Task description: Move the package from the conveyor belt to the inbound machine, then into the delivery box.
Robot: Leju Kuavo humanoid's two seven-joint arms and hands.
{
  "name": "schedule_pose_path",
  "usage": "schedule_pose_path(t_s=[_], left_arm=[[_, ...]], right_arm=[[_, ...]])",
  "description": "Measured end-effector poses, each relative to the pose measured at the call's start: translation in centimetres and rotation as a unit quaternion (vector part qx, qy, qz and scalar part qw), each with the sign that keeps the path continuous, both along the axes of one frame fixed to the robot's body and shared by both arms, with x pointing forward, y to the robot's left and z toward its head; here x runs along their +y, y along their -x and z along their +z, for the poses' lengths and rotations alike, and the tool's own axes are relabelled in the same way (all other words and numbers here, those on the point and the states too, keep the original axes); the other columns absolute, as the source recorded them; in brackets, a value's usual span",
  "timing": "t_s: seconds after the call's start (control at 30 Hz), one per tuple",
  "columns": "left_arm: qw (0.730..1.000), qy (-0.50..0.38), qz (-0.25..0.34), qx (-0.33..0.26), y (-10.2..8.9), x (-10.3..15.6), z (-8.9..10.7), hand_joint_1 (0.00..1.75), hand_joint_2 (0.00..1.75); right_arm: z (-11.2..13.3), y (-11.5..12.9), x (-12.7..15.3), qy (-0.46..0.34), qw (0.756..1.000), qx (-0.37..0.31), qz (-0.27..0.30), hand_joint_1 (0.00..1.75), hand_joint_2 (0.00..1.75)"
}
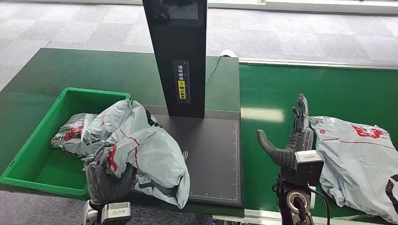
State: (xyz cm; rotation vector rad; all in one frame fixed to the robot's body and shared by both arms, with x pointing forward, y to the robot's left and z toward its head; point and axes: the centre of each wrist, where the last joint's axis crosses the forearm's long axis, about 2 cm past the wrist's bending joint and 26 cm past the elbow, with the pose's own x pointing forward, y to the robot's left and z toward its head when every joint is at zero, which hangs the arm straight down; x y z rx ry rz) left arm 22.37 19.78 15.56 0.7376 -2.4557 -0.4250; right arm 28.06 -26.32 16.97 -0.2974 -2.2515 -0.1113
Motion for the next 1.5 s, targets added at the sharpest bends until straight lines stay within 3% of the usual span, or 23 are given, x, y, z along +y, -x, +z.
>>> schedule_pose_path(t_s=[0.23, 0.43, 0.6, 0.73, 0.83, 1.1, 1.23, 1.5], left_arm=[[0.996, -0.014, 0.021, -0.080, 0.2, 1.1, 1.7, 1.75, 1.75], [0.980, -0.067, 0.091, -0.164, 0.2, 3.5, 5.5, 1.75, 1.75], [0.949, -0.112, 0.166, -0.246, 0.5, 6.0, 9.4, 1.75, 1.75], [0.934, -0.114, 0.218, -0.259, 0.5, 8.4, 10.4, 1.75, 1.75], [0.930, -0.105, 0.269, -0.229, -0.9, 10.6, 10.0, 1.75, 1.75], [0.908, -0.020, 0.416, -0.044, -7.8, 19.1, 8.3, 1.75, 1.75], [0.895, -0.011, 0.443, 0.040, -10.4, 22.1, 7.5, 1.75, 1.75], [0.867, -0.013, 0.470, 0.164, -13.6, 26.0, 6.0, 1.75, 1.75]], right_arm=[[0.1, -0.4, -0.2, -0.001, 1.000, -0.002, -0.003, 0.00, 1.75], [0.1, -0.6, -0.4, -0.001, 1.000, -0.003, -0.004, 0.00, 1.75], [-0.1, -0.7, -0.4, 0.001, 1.000, -0.006, 0.002, 0.00, 1.75], [-0.4, -0.5, -0.4, 0.003, 1.000, -0.007, 0.001, 0.00, 1.75], [-1.0, -0.1, -0.4, 0.005, 1.000, -0.002, -0.005, 0.00, 1.75], [-2.0, 1.2, -0.9, 0.010, 1.000, 0.011, -0.021, 0.00, 1.75], [-2.0, 1.7, -1.3, 0.011, 1.000, 0.014, -0.024, 0.00, 1.75], [-2.0, 2.1, -1.6, 0.014, 0.999, 0.017, -0.025, 0.00, 1.75]])
